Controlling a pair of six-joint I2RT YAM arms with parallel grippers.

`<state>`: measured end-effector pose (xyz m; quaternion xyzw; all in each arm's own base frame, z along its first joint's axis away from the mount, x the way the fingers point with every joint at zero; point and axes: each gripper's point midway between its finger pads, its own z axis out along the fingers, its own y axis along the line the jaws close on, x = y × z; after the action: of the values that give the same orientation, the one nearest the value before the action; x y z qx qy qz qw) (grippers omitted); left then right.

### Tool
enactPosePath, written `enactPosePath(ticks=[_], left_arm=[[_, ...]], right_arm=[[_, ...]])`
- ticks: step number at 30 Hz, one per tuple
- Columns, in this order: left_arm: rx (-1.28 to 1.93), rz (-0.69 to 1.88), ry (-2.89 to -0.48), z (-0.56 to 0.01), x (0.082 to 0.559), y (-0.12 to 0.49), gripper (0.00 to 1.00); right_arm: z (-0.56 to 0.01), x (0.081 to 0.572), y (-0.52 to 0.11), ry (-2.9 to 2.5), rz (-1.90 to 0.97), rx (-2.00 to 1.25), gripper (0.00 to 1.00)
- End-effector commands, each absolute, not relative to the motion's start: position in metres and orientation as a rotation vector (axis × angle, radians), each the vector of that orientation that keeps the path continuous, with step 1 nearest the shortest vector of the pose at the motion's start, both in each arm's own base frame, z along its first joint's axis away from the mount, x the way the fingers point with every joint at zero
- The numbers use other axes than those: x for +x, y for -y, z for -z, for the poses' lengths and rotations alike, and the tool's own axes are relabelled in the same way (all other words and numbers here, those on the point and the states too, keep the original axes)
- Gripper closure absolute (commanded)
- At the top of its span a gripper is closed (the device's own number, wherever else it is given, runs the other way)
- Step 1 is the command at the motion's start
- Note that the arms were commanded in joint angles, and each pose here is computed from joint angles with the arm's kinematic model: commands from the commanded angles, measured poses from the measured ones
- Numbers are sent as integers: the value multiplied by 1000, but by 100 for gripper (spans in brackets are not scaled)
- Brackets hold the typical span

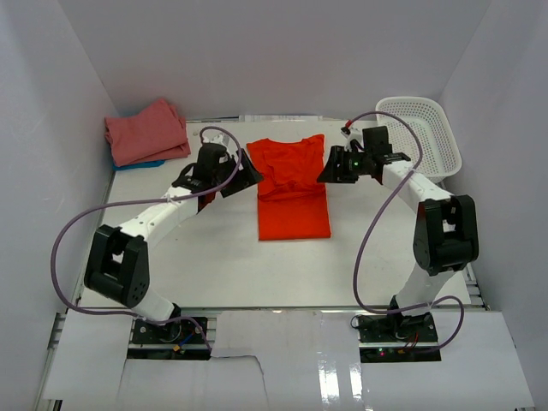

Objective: Fold and stack the t-shirts
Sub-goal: Fold the folded rectangular tshirt in 1/3 of the way

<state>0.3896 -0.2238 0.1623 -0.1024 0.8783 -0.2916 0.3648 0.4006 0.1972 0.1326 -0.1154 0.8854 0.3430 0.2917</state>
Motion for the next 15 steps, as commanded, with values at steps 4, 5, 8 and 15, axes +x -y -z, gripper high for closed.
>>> enactPosePath(ticks=[4,5,8,15], left_arm=[[-228,898,-2318,-139,316,256,32],[-248,876,-2339,-124,304,253,37],[-288,909,-2366,-99,278,262,59],[-284,956,-2369,-81,269,278,100]], right_arm=[[-130,370,-225,-2340,-1052,-367,46],[-124,364,-229,-2355,-1082,-361,46],[-113,361,-243,-2343,-1141,-365,47],[-90,362,-277,-2365,-1251,-351,92]])
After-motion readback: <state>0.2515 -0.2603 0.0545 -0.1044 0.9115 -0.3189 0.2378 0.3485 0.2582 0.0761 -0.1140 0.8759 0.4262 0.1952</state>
